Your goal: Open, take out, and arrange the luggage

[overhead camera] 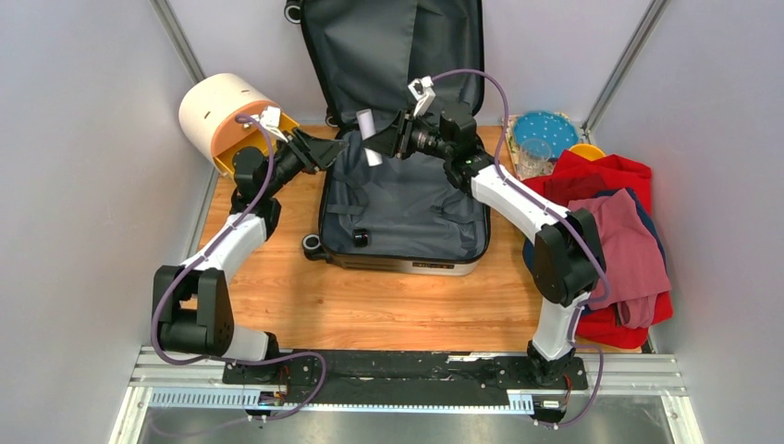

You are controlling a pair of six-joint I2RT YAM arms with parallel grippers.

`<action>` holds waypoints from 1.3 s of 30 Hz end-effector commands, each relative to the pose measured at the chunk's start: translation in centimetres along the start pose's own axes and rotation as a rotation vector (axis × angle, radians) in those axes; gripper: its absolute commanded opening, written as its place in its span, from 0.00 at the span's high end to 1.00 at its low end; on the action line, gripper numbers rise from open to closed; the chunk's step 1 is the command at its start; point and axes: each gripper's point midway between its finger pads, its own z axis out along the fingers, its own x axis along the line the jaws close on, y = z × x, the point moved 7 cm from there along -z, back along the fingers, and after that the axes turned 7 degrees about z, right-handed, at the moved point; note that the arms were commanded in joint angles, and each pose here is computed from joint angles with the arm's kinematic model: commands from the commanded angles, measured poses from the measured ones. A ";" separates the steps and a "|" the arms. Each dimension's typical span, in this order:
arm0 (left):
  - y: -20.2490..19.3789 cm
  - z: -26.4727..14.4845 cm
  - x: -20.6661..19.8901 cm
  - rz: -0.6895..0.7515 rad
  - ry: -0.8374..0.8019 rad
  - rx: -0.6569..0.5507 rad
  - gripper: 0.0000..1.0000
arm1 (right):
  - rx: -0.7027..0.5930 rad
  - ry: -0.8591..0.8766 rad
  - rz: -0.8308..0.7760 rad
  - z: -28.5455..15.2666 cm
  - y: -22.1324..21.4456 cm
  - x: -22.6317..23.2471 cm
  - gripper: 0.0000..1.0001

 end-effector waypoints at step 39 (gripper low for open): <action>2.2 2.6 -5.1 0.004 -0.181 -0.109 0.92 | -0.008 0.219 -0.158 -0.4 -0.6 7.1 0.78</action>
